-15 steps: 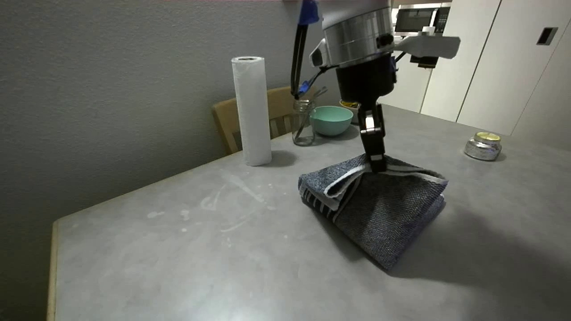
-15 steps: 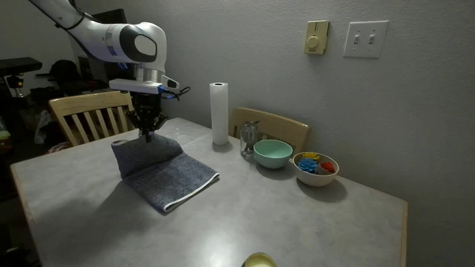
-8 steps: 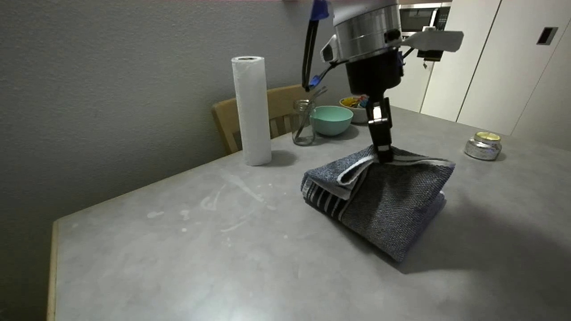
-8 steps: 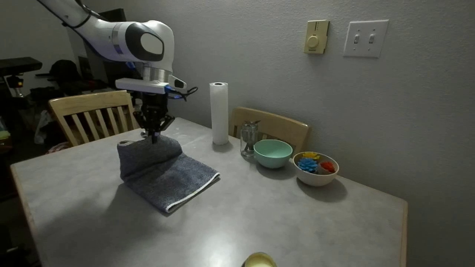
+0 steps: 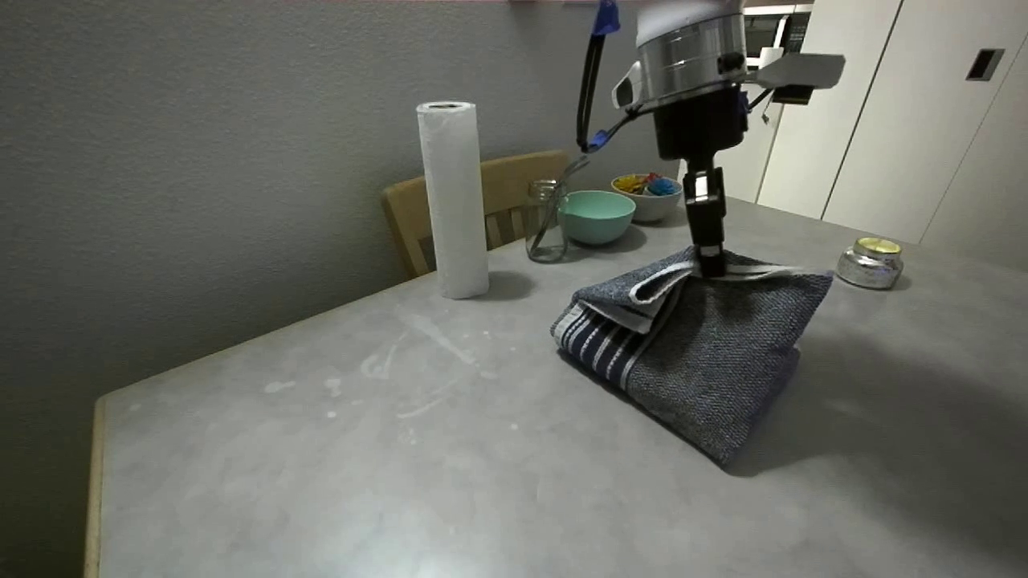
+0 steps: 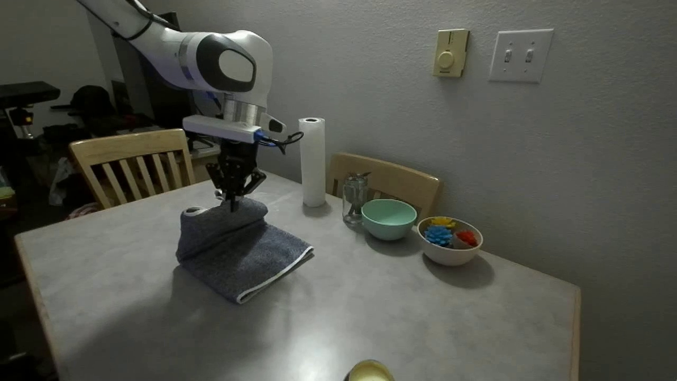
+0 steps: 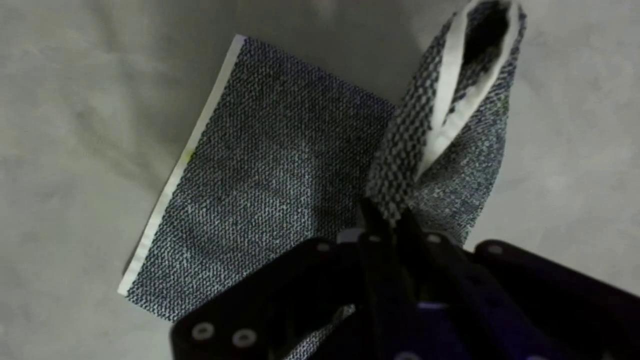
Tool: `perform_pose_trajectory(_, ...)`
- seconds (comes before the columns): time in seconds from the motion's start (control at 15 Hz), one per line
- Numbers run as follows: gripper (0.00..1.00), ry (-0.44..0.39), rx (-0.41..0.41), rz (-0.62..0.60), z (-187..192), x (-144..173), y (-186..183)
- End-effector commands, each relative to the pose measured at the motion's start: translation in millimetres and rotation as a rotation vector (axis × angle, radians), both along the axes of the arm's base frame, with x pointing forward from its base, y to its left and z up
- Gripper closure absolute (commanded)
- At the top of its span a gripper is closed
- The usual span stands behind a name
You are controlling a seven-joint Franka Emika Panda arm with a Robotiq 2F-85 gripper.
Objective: Fold the grey towel
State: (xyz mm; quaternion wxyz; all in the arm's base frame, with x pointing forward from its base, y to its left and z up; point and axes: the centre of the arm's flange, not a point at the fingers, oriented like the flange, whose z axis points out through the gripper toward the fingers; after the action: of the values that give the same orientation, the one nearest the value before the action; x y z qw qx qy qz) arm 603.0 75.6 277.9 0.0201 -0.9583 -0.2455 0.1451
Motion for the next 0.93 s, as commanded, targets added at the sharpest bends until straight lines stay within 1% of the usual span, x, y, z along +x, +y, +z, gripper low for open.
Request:
perform_pose_trajectory(0.0, 0.98, -0.008, 0.015, -0.101, -3, 0, -16)
perform_pose_trajectory(0.13, 0.98, -0.019, -0.007, -0.192, -2, 2, -21)
perform_pose_trajectory(0.33, 0.98, -0.040, -0.037, -0.276, -2, 3, -29)
perform_pose_trajectory(0.6, 0.98, -0.062, -0.054, -0.340, -3, 7, -38)
perform_pose_trajectory(0.8, 0.98, -0.064, -0.063, -0.385, -7, 8, -41)
perform_pose_trajectory(0.87, 0.98, -0.063, -0.075, -0.417, -9, 7, -42)
